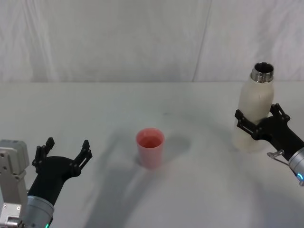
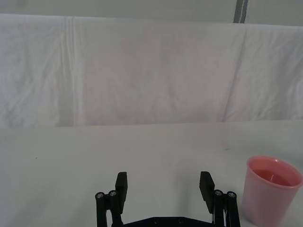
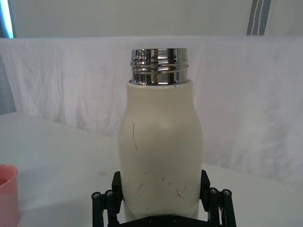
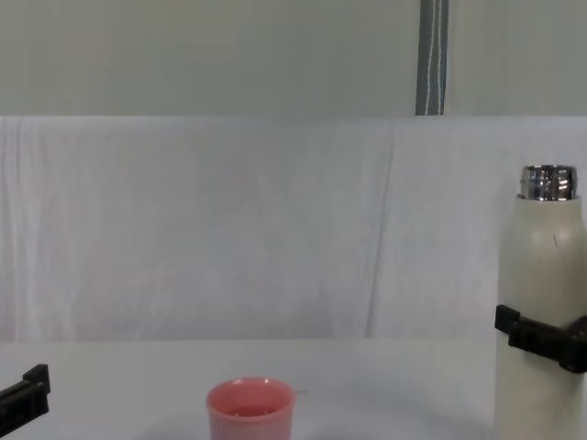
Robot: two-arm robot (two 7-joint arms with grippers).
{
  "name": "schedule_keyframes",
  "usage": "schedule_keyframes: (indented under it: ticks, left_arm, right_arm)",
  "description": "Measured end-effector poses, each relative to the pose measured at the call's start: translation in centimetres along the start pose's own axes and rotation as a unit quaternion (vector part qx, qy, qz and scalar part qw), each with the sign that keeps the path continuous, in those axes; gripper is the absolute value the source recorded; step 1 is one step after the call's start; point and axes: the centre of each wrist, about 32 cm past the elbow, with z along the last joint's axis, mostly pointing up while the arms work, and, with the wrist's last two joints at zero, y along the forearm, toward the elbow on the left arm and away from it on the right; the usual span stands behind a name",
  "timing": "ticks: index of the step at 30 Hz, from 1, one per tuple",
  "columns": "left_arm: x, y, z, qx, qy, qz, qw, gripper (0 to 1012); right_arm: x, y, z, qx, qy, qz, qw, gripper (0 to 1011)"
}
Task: Grasp the thermos with one hand and pour water into the cup lid.
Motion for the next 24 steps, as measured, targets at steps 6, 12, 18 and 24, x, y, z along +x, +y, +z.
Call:
schedule_keyframes:
  ticks: [6,12,18,24]
  left_arm:
    - [0.00,0.0,0.0,0.000,0.000,0.000,1.0000,1001]
    - [0.00,0.0,0.0,0.000,0.000,0.000,1.0000,1001]
    - [0.00,0.0,0.0,0.000,0.000,0.000,1.0000,1001]
    - [0.00,0.0,0.0,0.000,0.000,0.000,1.0000,1001]
  right_arm:
    - [-0.29,-0.2,-0.4,-0.003,0.011,-0.002,0.9999,958]
    - [-0.42,-0.3,-0.7,-0.005,0.015,-0.003,0.9999,957]
    - [-0.54,-0.4,-1.2,0.001,0.017,-0.005,0.9998,958]
    - [-0.69,-0.6,-1.9,0.006,0.022,-0.004,0.9997,957]
